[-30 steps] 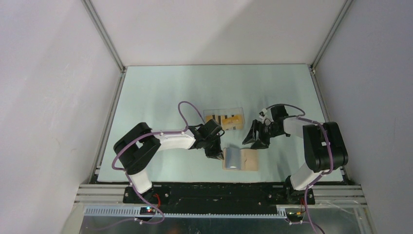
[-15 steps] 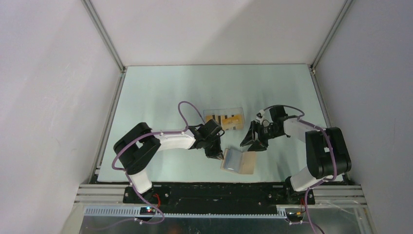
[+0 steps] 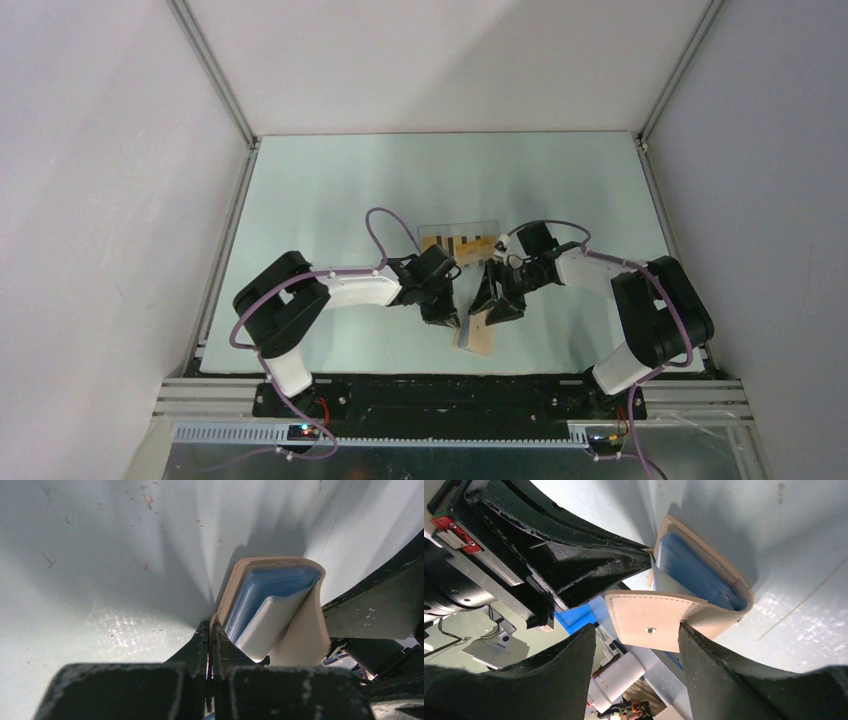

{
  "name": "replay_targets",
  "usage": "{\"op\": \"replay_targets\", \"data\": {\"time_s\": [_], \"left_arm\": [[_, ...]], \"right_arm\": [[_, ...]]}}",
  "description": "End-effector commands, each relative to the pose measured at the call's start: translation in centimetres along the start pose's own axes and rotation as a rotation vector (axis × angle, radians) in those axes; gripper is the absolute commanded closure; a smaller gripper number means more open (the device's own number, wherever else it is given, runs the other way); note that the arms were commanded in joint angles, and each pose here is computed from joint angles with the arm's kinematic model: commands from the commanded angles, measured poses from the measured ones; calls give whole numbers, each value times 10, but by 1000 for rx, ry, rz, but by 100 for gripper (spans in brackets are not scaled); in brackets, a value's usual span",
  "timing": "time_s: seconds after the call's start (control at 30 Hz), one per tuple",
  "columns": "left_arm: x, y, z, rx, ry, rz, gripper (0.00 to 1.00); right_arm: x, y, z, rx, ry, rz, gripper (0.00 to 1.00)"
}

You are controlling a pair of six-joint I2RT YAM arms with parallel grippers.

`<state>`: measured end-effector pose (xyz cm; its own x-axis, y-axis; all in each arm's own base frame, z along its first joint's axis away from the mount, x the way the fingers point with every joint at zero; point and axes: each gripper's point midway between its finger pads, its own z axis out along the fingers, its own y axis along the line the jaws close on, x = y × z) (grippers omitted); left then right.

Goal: Put the credit cards into the card holder
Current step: Close the card holder at the center of the board.

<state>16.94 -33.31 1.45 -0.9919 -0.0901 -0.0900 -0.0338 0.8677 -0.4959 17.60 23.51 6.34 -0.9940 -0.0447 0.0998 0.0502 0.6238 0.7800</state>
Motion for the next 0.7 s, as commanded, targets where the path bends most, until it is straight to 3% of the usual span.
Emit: {"op": "replay_targets", "data": {"time_s": [0.0,0.17,0.27,0.33,0.5,0.67], "left_arm": [[-6,6,-1,-39,-42,11,100],[-10,0,-17,-5,-82,-6,93],[-14,0,-29,11,-118,-30,72],[-19,-2,-41,34,-159,-39,64],[-32,-4,-71,88,-250,-69,59],[-32,0,-81,110,-272,-67,57]], "right_arm": [[-7,9,7,1,-27,-8,34],[-10,11,8,6,-50,-35,34],[-14,13,9,-1,-63,-57,37],[-16,16,11,-16,-65,-75,39],[-15,19,8,15,-94,-122,48],[-10,4,7,135,-99,-151,64]]}}
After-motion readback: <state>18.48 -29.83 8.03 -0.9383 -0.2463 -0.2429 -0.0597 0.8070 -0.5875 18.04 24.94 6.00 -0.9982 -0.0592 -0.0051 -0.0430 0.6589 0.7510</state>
